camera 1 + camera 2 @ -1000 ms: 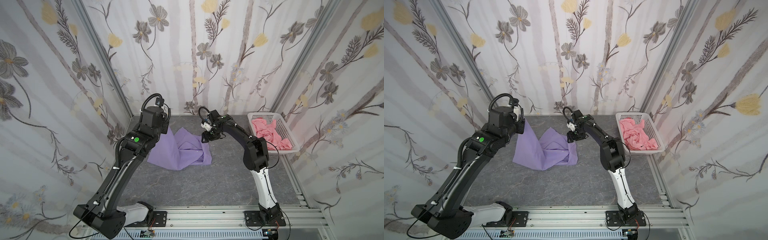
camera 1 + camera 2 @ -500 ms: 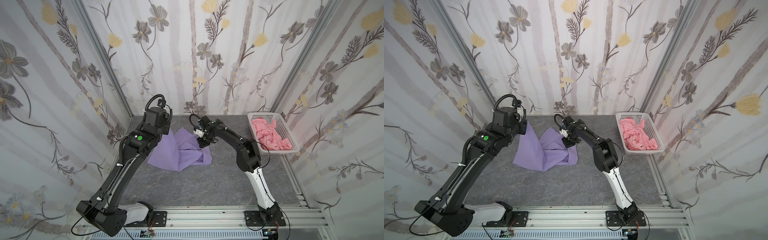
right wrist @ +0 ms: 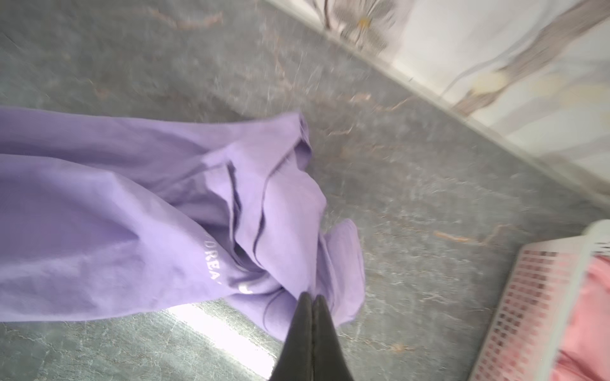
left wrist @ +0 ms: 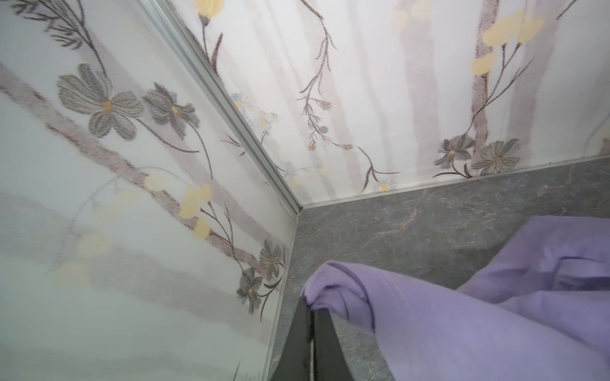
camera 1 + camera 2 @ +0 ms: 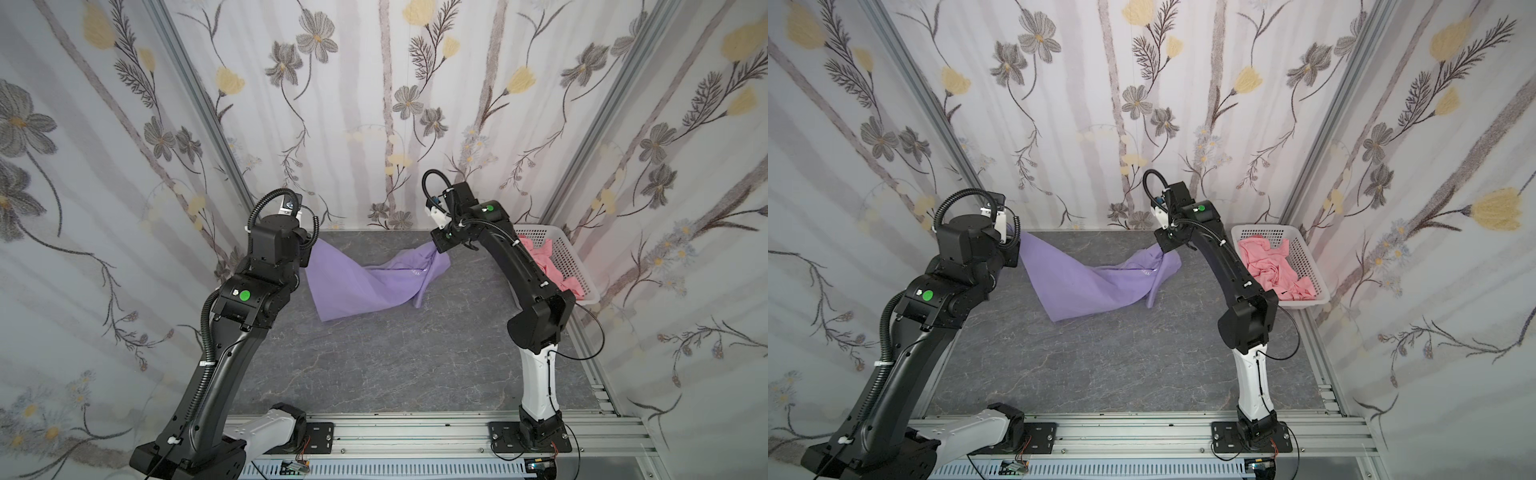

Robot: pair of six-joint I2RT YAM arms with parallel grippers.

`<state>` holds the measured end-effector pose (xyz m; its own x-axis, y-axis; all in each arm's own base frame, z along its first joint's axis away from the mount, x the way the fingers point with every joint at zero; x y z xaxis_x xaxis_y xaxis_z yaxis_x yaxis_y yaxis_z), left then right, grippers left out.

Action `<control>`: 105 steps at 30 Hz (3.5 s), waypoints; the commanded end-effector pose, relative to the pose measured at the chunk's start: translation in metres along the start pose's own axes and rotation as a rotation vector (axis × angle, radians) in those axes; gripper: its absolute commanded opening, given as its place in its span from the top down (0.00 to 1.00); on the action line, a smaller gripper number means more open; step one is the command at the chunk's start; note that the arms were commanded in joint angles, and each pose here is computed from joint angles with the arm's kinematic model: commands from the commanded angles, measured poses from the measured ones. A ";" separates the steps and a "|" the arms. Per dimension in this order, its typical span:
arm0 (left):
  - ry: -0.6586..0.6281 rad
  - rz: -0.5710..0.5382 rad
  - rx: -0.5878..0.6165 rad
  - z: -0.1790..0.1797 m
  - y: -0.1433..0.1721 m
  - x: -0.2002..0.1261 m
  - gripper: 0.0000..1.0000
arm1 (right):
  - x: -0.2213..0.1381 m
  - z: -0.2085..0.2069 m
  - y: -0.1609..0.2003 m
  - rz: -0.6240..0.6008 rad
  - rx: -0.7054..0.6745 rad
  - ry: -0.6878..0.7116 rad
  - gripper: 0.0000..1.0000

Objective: Fold and stack t-shirts
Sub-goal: Flatten out the T-shirt at the center of the board.

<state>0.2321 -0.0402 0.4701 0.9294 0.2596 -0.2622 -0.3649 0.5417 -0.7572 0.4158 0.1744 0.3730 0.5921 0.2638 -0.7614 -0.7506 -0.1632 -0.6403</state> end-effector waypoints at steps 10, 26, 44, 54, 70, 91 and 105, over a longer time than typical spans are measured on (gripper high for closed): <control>-0.219 -0.019 0.013 0.052 -0.003 -0.019 1.00 | -0.164 0.013 -0.011 -0.306 -0.003 -0.299 1.00; -0.188 0.060 0.056 0.047 0.014 -0.015 1.00 | -0.117 -0.006 0.133 0.321 0.293 -0.310 0.88; 0.013 -0.015 -0.098 0.027 0.031 -0.026 0.00 | 0.030 0.004 0.084 0.386 0.158 -0.229 0.52; 0.067 0.171 -0.206 -0.015 0.070 0.010 0.00 | 0.171 0.064 0.073 0.491 0.146 -0.350 0.55; 0.043 0.777 -0.341 -0.070 0.182 0.121 0.00 | 0.212 0.094 0.112 0.611 0.082 -0.388 0.55; 0.036 0.950 -0.425 -0.085 0.241 0.186 0.00 | 0.226 0.097 0.111 0.592 0.059 -0.406 1.00; 0.039 1.067 -0.436 -0.098 0.270 0.221 0.00 | 0.224 0.098 0.110 0.595 0.082 -0.422 0.62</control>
<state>0.3412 0.0840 0.1499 0.1620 0.3849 -0.9086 -0.9302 -0.2479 -0.2709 0.4396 0.3081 0.1367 -0.0630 0.4867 -0.8713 -0.9367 -0.3302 -0.1168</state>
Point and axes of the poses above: each gripper's point midway between its finger pads, its own x axis out along the fingers, its own z axis along the line the jaws close on, y = z × x, the point moved 10 cm from there along -x, back along the fingers, and after that the axes turned 15 degrees about x, right-handed, at the moved point
